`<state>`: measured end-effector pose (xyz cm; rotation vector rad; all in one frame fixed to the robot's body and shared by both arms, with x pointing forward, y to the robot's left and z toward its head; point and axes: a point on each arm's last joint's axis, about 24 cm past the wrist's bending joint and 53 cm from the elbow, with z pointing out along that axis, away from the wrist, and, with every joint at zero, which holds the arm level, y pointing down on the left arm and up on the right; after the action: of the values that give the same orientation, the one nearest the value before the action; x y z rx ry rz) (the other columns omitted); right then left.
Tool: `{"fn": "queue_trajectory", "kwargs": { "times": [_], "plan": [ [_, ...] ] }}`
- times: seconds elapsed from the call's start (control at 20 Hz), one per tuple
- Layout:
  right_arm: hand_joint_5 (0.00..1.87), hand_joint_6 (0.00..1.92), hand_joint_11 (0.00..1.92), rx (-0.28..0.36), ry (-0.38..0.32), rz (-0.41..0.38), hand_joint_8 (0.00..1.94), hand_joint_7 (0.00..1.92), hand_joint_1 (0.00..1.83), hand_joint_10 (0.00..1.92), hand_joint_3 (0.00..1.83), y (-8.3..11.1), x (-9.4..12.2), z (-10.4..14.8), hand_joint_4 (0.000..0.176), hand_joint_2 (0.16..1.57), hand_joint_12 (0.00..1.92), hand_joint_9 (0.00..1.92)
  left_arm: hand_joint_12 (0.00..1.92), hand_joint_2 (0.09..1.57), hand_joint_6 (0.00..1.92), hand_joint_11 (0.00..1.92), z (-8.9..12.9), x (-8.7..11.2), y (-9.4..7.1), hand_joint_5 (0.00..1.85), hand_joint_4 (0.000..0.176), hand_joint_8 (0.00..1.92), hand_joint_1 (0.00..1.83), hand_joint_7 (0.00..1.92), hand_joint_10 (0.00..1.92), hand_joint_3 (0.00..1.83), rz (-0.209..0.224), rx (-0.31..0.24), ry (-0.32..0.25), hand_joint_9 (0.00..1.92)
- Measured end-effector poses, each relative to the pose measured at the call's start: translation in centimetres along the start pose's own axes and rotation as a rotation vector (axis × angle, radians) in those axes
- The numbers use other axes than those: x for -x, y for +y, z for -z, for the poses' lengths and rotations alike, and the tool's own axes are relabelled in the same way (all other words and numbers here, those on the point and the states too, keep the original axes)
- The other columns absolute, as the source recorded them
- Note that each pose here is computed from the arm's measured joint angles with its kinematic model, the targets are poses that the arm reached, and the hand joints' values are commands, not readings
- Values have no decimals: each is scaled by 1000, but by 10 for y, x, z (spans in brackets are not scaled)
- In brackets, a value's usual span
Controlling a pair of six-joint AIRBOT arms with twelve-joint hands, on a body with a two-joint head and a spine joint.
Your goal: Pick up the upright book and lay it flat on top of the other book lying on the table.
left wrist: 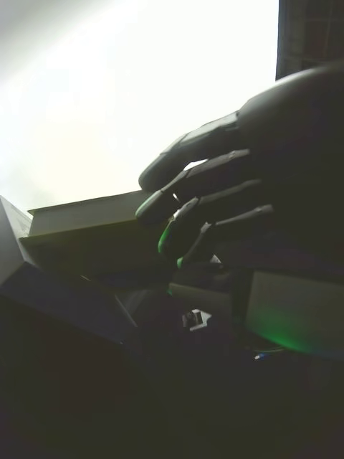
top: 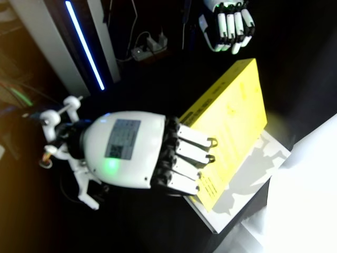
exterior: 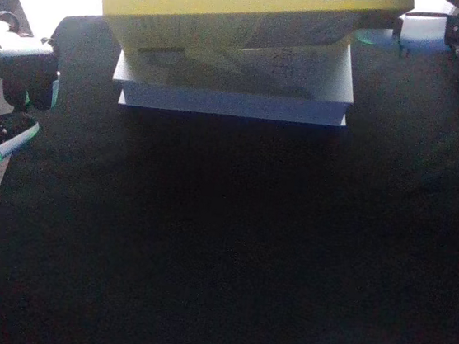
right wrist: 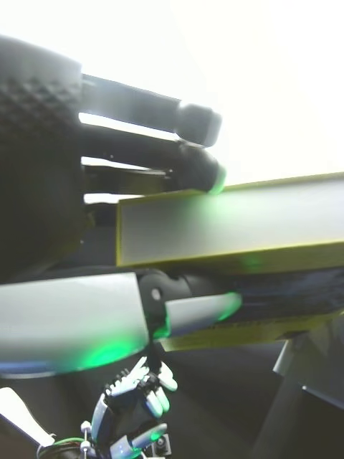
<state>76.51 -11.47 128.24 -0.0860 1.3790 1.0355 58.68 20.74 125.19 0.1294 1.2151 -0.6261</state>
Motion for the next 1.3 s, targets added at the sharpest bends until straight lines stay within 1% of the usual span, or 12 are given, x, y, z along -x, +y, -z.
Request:
{"fn": "queue_trajectory", "kwargs": {
  "times": [0.25,0.3,0.4,0.45,0.5,0.6,0.7,0.9,1.05,1.15,1.2,1.3],
  "plan": [
    [573,1287,745,-5,3,-3,1539,730,1338,1660,0,-1,-1,0,0,1284,1921,773,1363,1239,1360,352,0,1,0,723,176,343,891,843,717,0,2,0,-2,673],
    [583,1294,741,-4,2,-5,1500,752,1344,1621,0,-2,-2,1,0,1320,1921,804,1372,1243,1375,341,0,0,0,692,56,1119,1081,809,716,0,2,1,-2,679],
    [600,1309,723,-5,3,-7,1364,827,1354,1526,0,-3,-3,2,0,1302,1921,853,1410,1269,1441,301,0,1,1,643,29,1382,1109,753,729,1,2,3,-4,657],
    [626,1275,721,-4,3,-7,1351,838,1357,1528,0,-2,-3,2,0,1295,1921,852,1401,1250,1391,292,0,1,0,697,147,881,929,680,729,0,2,1,-3,649],
    [610,1319,682,-5,2,-9,1371,827,1351,1556,0,-3,-3,2,0,1307,1921,820,1399,1245,1378,301,0,1,1,710,170,626,892,735,721,0,2,4,-4,654],
    [465,1676,580,-5,5,-20,1478,719,1144,1609,0,-4,-8,5,0,1356,1921,718,1383,1246,1376,325,0,1,2,712,176,393,882,831,672,0,3,8,-6,693],
    [19,1269,208,-12,31,-2,1098,166,869,1479,0,-5,-16,9,0,1259,1921,278,1389,1239,1363,273,0,1,1,721,176,303,888,851,632,1,3,6,-3,670],
    [0,176,0,-83,130,14,337,1,775,905,0,-19,-42,23,0,1157,1780,2,1361,1236,1354,309,0,1,3,728,176,298,893,874,654,0,3,14,-4,690],
    [0,0,0,-104,151,18,2,0,664,102,0,-24,-45,29,27,1099,1648,0,1381,1235,1349,284,0,0,3,731,176,320,895,871,728,0,4,13,0,656],
    [0,0,0,-90,144,19,0,0,526,3,0,-20,-43,30,21,1088,1387,0,1364,1232,1344,296,1,0,4,735,176,318,898,875,729,0,3,15,0,662],
    [0,0,0,-88,144,18,0,0,529,0,0,-19,-43,29,26,1069,1122,0,1387,1239,1345,287,1,0,4,702,50,1125,1087,820,747,0,3,15,-1,655],
    [0,0,0,-86,146,5,0,0,462,0,0,-17,-44,30,18,1033,119,0,1407,1261,1390,285,1,0,4,663,20,1389,1120,764,814,0,3,14,0,624]
  ]
}}
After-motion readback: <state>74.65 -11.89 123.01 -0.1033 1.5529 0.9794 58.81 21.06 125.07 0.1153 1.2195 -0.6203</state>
